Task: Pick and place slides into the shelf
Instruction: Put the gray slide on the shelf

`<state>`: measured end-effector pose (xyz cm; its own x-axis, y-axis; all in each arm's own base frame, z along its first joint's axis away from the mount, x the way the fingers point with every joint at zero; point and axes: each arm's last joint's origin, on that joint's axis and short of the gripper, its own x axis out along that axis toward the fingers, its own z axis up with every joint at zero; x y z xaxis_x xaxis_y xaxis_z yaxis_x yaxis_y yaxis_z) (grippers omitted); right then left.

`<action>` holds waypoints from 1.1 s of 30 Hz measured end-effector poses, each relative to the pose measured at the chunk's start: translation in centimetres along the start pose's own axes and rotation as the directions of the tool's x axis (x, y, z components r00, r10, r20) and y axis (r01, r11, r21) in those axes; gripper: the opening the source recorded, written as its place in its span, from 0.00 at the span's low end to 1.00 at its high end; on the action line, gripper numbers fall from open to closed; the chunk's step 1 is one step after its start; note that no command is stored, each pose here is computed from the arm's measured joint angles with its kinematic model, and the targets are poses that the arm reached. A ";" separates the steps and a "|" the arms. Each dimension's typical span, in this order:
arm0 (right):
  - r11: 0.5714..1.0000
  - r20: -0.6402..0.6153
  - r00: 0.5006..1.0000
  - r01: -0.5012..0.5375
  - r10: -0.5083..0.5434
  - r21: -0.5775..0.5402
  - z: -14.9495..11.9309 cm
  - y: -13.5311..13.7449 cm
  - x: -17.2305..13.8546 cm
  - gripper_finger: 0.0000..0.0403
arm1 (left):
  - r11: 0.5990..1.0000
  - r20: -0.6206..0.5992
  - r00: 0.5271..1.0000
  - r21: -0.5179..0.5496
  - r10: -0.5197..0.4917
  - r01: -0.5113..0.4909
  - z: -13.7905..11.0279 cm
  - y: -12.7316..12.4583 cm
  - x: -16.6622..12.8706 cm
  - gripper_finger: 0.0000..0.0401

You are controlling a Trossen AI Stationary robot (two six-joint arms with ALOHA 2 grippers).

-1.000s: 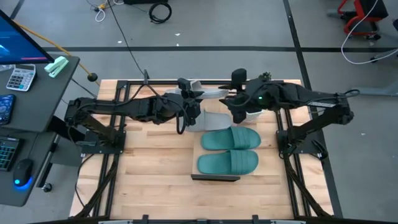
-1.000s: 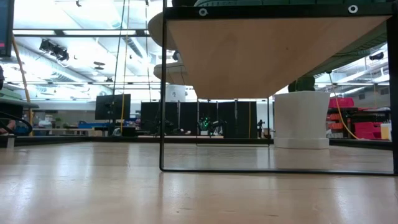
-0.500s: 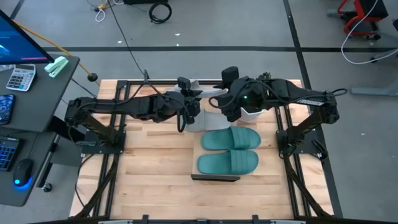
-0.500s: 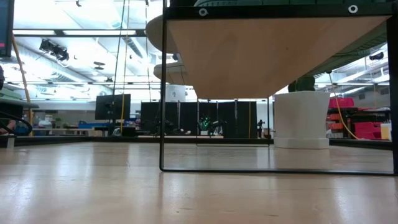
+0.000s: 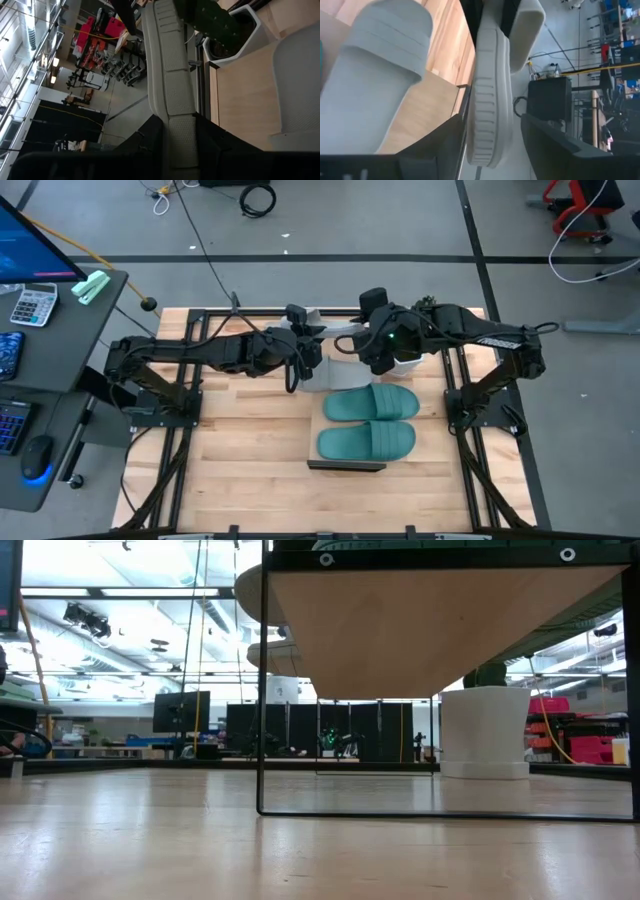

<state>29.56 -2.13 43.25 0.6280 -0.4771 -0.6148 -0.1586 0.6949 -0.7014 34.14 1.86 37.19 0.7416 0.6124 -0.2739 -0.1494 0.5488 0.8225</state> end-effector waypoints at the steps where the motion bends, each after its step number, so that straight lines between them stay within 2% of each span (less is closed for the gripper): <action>1: 1.000 -0.004 1.000 0.002 -0.002 0.003 -0.1 -0.1 0.1 0.52 | 1.000 0.000 1.000 0.000 0.000 0.000 0.0 0.0 0.0 0.21; 6: 1.000 -0.028 1.000 -0.001 0.001 0.028 -0.6 -0.4 0.3 0.46 | 1.000 0.000 1.000 0.000 0.000 0.000 0.0 0.0 0.0 0.21; 17: 0.999 -0.018 0.999 -0.044 0.045 0.032 -0.7 -0.3 0.4 0.17 | 1.000 0.000 1.000 -0.001 0.002 -0.002 0.0 0.0 0.0 0.21; 33: 1.000 -0.054 0.999 -0.001 0.002 0.024 -0.8 -0.4 0.4 0.14 | 1.000 0.007 1.000 -0.012 0.010 -0.010 0.1 0.1 0.0 0.33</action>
<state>29.25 -3.01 42.99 0.5856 -0.5038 -0.6350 -0.1406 0.7083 -0.6917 34.18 1.88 37.34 0.7447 0.6140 -0.2617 -0.1649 0.5492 0.8193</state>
